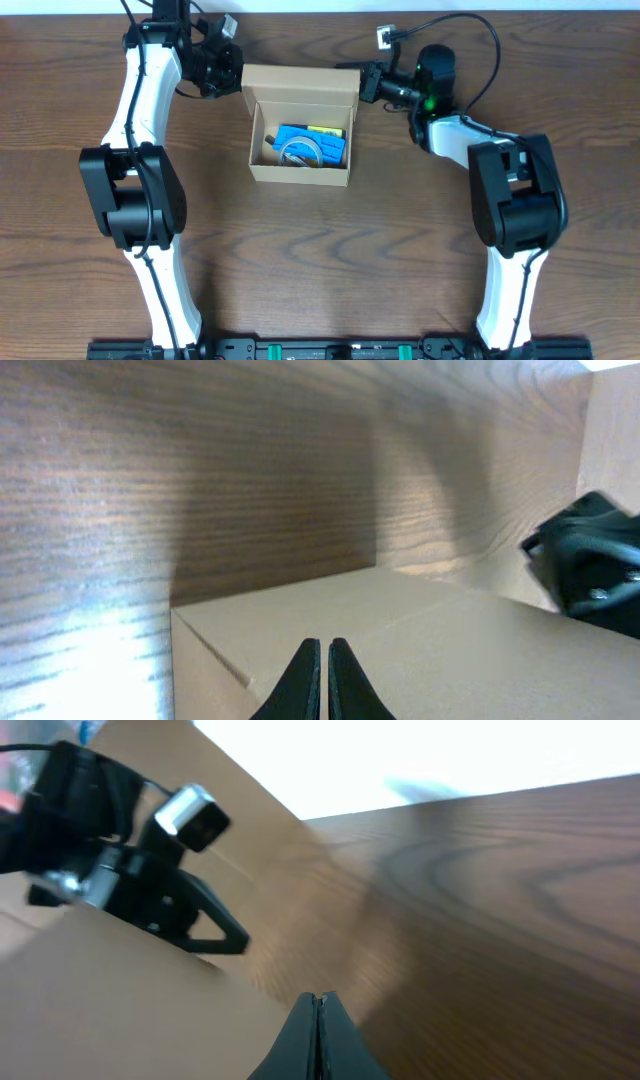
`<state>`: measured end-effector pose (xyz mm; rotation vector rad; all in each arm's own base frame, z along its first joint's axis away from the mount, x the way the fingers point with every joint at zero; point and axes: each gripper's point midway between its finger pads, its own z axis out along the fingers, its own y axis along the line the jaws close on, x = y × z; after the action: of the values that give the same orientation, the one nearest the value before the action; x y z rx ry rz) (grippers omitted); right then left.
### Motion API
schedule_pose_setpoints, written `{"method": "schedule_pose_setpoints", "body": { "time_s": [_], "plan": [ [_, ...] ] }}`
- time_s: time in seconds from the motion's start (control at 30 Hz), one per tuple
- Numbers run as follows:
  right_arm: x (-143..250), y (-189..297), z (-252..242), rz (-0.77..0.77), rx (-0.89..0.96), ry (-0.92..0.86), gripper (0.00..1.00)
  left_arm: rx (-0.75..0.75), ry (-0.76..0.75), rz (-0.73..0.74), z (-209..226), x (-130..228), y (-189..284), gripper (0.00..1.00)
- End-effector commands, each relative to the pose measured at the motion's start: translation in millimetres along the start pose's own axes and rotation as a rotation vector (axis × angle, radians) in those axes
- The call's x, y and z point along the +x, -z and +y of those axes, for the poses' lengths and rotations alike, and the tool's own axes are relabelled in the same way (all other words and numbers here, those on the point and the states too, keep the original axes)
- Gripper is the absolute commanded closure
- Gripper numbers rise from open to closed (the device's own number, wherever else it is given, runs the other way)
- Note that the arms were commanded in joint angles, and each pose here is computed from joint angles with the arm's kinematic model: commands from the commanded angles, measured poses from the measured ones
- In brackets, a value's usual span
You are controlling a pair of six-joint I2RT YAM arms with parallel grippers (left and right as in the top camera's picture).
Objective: Pack container
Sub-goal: 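Grasp the box lid with both grippers and bring it over the box, then lower the lid onto the box and press it down with the right gripper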
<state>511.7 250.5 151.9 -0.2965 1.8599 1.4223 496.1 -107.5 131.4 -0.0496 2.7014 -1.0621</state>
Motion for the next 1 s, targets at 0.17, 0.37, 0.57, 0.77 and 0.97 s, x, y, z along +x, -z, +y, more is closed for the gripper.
{"method": "schedule_pose_setpoints", "body": {
  "time_s": [0.17,0.37,0.57,0.77,0.97],
  "plan": [
    [-17,7,64,0.064,-0.093,0.08,0.99,-0.011,-0.105,-0.031,-37,9,43,0.95],
    [0,6,93,0.156,-0.04,0.075,0.99,-0.128,-0.096,-0.037,-41,25,73,0.95],
    [45,3,103,0.304,0.163,0.107,0.99,-0.252,-0.082,-0.05,-40,41,103,0.95],
    [84,2,100,0.475,0.456,0.205,0.99,-0.425,-0.004,-0.056,-24,56,128,0.94],
    [107,0,103,0.539,0.604,0.289,0.99,-0.546,0.105,-0.06,-7,67,141,0.94]
  ]
}}
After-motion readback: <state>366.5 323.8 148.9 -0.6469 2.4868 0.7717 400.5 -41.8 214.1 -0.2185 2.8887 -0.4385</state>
